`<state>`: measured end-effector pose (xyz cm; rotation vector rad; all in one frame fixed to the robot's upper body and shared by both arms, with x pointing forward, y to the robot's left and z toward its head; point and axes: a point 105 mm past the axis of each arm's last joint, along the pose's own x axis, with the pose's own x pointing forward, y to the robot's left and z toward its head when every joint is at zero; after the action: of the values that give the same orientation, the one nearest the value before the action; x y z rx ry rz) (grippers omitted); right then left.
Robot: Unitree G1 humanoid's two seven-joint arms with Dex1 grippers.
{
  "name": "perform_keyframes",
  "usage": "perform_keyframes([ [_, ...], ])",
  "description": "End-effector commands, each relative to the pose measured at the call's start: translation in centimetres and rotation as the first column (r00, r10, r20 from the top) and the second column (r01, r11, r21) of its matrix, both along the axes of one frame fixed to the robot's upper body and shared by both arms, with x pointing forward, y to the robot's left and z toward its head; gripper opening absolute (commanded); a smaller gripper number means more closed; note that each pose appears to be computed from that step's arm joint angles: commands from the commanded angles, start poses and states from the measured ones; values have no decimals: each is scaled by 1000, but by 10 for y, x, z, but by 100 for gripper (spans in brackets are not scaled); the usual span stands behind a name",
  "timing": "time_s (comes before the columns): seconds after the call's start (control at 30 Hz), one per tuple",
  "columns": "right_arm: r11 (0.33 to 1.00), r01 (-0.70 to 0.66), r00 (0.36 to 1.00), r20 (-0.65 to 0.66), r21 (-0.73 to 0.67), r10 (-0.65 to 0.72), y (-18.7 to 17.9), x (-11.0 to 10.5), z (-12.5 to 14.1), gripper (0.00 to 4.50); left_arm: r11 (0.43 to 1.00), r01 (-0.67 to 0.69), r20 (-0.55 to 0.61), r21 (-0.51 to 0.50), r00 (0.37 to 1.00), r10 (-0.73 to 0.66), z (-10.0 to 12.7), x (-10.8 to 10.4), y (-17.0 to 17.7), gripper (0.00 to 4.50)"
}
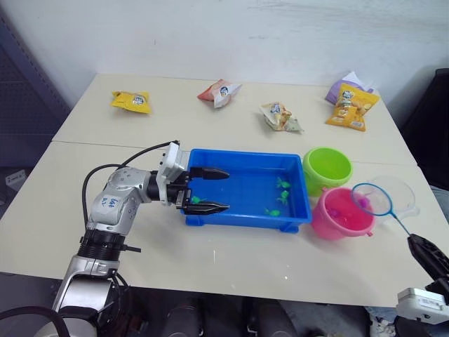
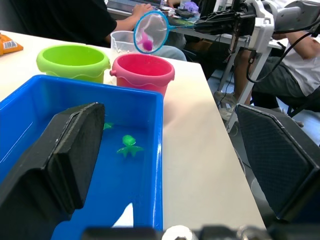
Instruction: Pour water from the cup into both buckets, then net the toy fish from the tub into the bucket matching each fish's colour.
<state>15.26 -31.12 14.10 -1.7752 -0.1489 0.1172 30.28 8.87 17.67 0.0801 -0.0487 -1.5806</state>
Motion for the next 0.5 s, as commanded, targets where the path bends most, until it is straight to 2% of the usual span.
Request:
perform_keyframes([
  [0.03, 1000, 8, 1000, 15, -10, -8, -3, 2, -8, 0, 1000, 20, 38, -13, 999, -19, 9, -1, -5, 448],
  [0.2, 1000, -2, 998, 67, 11, 2, 1, 8, -1, 0, 1000, 30, 38, -8, 999, -30, 10, -1, -6, 448],
  [0.3, 997, -74, 997, 5, 26, 73, 19, 6, -14, 0, 999, 39, 36, -4, 999, -39, 9, -3, -7, 448],
  [0.37, 997, -68, 998, 16, 28, 67, 19, 3, -12, 0, 999, 45, 39, 0, 998, -45, 9, -3, -7, 448],
  [0.43, 999, -14, 996, 92, 30, 11, 9, 3, 6, 0, 999, 39, 36, -4, 999, -39, 9, -3, -6, 448],
  [0.5, 999, -28, 998, 62, 33, 26, 14, 0, 0, 0, 999, 47, 32, 3, 998, -47, 7, -4, -6, 448],
])
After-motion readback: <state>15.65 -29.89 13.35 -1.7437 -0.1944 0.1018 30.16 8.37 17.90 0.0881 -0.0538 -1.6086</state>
